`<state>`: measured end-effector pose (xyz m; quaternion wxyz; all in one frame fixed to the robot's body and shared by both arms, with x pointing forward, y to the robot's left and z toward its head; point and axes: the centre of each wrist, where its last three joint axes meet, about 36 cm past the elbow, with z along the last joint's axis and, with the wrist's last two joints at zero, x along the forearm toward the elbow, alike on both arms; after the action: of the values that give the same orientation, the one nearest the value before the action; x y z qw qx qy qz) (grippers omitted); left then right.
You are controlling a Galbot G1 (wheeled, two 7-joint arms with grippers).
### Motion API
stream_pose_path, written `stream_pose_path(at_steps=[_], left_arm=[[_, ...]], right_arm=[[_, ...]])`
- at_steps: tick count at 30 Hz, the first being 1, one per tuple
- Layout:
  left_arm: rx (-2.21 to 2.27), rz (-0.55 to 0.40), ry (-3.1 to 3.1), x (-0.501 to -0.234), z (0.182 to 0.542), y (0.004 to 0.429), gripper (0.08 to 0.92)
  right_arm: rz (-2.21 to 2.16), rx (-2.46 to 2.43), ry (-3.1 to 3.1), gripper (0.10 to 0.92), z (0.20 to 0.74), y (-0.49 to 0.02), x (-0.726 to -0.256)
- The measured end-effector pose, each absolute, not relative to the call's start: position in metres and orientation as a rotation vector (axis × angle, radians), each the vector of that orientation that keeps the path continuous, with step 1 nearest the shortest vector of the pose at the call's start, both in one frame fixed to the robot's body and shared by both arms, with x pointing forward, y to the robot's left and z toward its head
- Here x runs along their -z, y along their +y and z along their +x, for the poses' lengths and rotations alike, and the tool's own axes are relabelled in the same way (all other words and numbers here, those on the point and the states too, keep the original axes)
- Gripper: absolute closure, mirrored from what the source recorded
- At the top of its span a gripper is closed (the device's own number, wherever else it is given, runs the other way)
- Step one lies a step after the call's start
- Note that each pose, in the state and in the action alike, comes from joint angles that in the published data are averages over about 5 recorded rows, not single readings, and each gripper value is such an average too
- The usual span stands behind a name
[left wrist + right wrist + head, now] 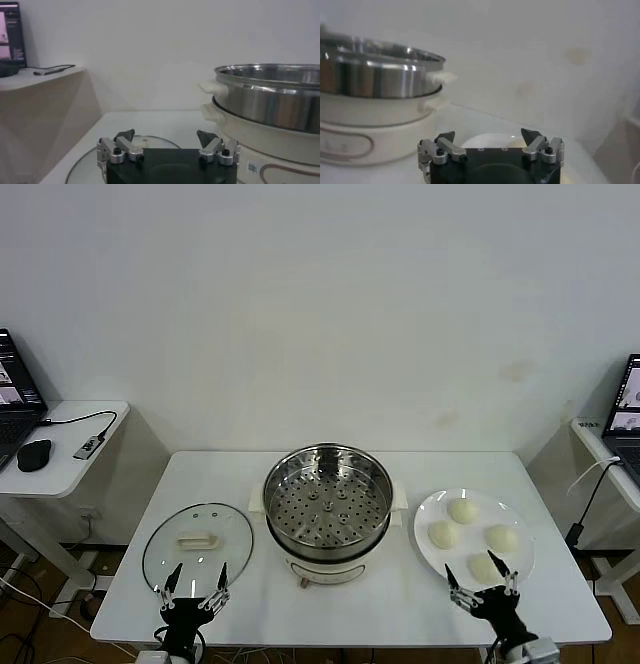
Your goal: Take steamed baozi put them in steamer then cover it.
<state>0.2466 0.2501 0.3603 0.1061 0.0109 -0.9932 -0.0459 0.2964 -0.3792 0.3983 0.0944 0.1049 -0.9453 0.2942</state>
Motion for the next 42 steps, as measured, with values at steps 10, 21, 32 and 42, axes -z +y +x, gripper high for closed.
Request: stream_pose_path(at_steps=[10, 21, 32, 42], left_arm=[[0.295, 0.002, -2.904, -0.362, 0.247, 0.248, 0.177], [0.443, 0.007, -2.890, -0.368, 0.250, 0.250, 0.177], [0.535, 0.041, -2.885, -0.370, 0.249, 0.256, 0.177], [0.578, 0.060, -2.880, -0.369, 0.250, 0.260, 0.177]], right_arm=[[0.509, -1.324, -2.476, 0.200, 0.367, -0.429, -0.454], [0.835, -1.511, -2.036, 0.200, 0.467, -0.461, -0.517], [1.072, -1.473, -1.695, 0.200, 0.552, -0.466, -0.533], [1.164, -1.456, -1.514, 0.200, 0.610, -0.453, -0.519]])
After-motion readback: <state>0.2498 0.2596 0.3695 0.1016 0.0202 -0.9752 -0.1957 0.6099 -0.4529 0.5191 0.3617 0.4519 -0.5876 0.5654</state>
